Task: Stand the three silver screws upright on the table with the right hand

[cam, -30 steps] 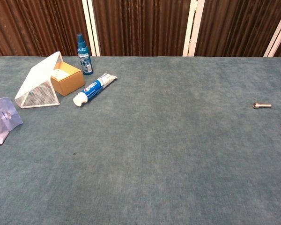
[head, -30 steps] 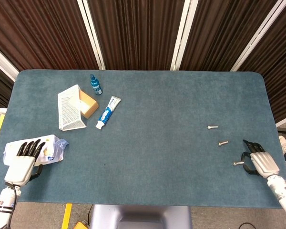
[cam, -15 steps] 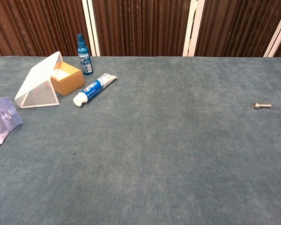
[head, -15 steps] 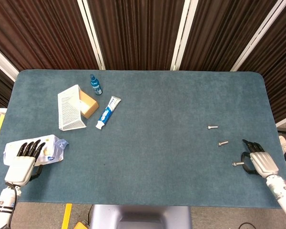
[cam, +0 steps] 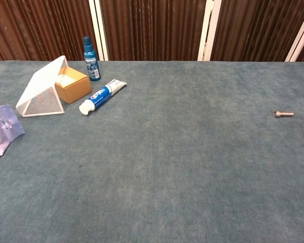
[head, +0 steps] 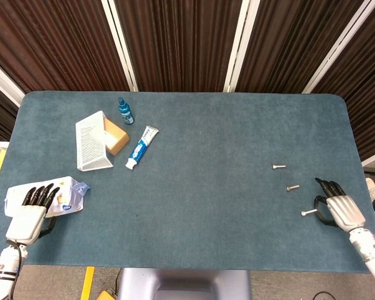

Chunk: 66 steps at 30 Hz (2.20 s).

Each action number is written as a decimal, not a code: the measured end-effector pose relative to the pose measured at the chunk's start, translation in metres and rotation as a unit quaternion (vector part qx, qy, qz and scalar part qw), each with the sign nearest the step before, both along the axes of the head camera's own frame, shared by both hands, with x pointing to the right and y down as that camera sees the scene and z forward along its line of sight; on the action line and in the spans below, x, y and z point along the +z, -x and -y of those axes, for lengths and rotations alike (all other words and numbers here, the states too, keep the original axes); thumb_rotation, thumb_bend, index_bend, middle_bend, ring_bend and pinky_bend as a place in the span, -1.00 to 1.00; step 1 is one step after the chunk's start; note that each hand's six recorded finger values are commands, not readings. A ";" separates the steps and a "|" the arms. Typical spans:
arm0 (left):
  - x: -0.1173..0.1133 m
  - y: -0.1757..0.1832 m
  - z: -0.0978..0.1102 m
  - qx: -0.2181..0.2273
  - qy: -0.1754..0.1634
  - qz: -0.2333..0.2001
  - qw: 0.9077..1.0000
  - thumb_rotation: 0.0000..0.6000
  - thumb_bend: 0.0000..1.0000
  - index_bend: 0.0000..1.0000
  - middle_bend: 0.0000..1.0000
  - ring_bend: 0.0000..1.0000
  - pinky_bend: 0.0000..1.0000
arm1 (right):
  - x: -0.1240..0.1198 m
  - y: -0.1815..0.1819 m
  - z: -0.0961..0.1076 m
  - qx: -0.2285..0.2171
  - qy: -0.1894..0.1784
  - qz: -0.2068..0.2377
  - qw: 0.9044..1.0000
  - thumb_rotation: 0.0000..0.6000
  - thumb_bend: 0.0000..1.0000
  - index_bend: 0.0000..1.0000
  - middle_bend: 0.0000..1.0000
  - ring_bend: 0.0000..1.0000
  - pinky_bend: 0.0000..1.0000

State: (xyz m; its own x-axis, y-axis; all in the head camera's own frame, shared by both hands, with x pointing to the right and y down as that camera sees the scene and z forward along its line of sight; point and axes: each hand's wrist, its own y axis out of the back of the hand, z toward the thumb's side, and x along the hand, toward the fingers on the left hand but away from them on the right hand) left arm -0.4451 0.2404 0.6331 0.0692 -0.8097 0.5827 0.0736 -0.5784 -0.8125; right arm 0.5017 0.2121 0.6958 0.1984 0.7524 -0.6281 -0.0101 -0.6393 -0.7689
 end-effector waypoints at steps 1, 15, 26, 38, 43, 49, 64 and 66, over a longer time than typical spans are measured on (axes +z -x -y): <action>0.000 0.000 0.000 0.000 0.000 -0.001 1.000 1.00 -0.05 -1.00 -1.00 -1.00 -0.90 | -0.001 0.002 0.000 -0.005 -0.003 0.000 1.000 1.00 -0.03 0.27 -0.81 -1.00 -1.00; -0.004 -0.001 -0.001 0.001 0.000 -0.007 1.000 1.00 -0.05 -1.00 -1.00 -1.00 -0.90 | -0.006 0.024 0.000 -0.071 -0.026 -0.006 0.997 1.00 -0.03 0.24 -0.81 -1.00 -1.00; -0.004 -0.001 -0.002 0.002 0.003 -0.009 1.000 1.00 -0.05 -1.00 -1.00 -1.00 -0.90 | -0.010 0.034 -0.001 -0.093 -0.033 -0.002 0.995 1.00 -0.03 0.21 -0.81 -1.00 -1.00; -0.005 -0.001 -0.003 0.002 0.003 -0.010 1.000 1.00 -0.05 -1.00 -1.00 -1.00 -0.90 | -0.013 0.039 -0.004 -0.105 -0.036 0.003 0.994 1.00 -0.03 0.05 -0.81 -1.00 -1.00; -0.005 -0.002 -0.003 0.003 0.003 -0.010 1.000 1.00 -0.05 -1.00 -1.00 -1.00 -0.90 | -0.019 0.038 -0.002 -0.096 -0.045 0.011 0.994 1.00 -0.03 0.02 -0.81 -1.00 -1.00; -0.005 -0.003 -0.004 0.005 0.003 -0.007 1.000 1.00 -0.05 -1.00 -1.00 -1.00 -0.90 | -0.028 0.030 0.016 -0.047 -0.063 0.039 0.996 1.00 -0.03 0.01 -0.81 -1.00 -1.00; 0.010 0.003 -0.001 -0.004 0.013 0.011 1.000 1.00 -0.05 -1.00 -1.00 -1.00 -0.89 | 0.013 0.028 0.074 0.026 -0.027 0.022 0.999 1.00 -0.03 0.08 -0.81 -1.00 -1.00; 0.011 0.004 -0.001 -0.005 0.014 0.012 1.000 1.00 -0.05 -1.00 -1.00 -1.00 -0.89 | 0.020 0.029 0.076 0.031 -0.018 0.018 0.999 1.00 -0.03 0.08 -0.81 -1.00 -1.00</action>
